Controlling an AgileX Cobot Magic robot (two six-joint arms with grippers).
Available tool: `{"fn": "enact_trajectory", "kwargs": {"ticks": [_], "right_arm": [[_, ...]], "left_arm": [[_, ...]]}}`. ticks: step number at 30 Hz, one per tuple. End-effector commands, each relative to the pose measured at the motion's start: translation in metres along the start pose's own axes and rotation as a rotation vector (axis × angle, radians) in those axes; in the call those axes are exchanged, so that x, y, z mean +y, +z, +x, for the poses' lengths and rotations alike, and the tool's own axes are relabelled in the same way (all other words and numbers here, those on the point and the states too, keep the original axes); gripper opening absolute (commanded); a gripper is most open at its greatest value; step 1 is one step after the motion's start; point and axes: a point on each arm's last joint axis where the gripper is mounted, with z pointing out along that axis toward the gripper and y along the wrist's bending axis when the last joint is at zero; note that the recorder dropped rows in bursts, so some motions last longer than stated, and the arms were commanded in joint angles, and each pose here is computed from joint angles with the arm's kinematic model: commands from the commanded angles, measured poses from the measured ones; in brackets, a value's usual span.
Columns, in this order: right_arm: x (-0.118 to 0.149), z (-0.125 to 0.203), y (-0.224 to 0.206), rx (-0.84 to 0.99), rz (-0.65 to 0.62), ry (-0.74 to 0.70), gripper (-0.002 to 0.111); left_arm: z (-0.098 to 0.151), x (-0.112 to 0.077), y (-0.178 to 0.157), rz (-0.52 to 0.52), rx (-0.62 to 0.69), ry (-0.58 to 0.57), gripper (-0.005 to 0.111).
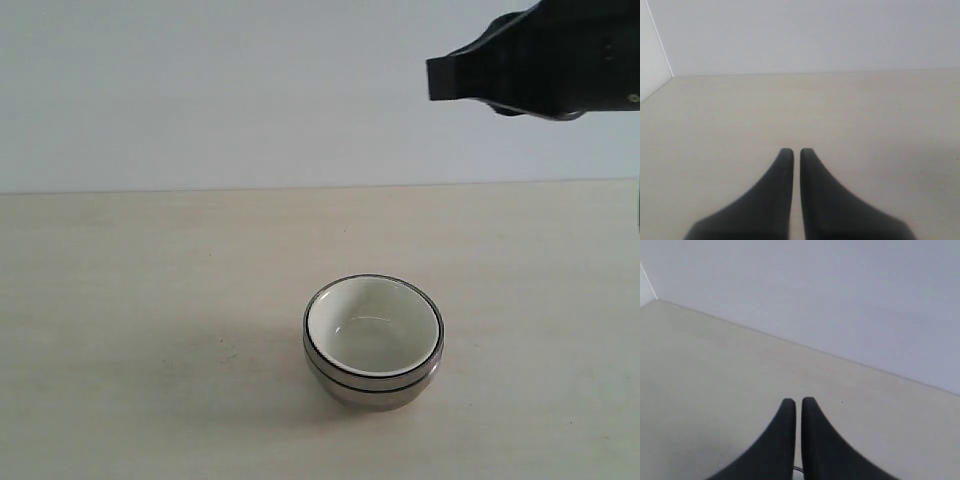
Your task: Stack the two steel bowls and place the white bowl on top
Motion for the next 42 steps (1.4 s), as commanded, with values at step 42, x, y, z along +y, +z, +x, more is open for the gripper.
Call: {"fn": "enact_trajectory", "kwargs": {"ticks": [42], "right_arm": [[0.03,0.052,-0.295,-0.817,-0.037,-0.132,0.0]], "left_arm": [[0.0,0.0,0.0,0.0,-0.006,-0.014,0.004]]}}
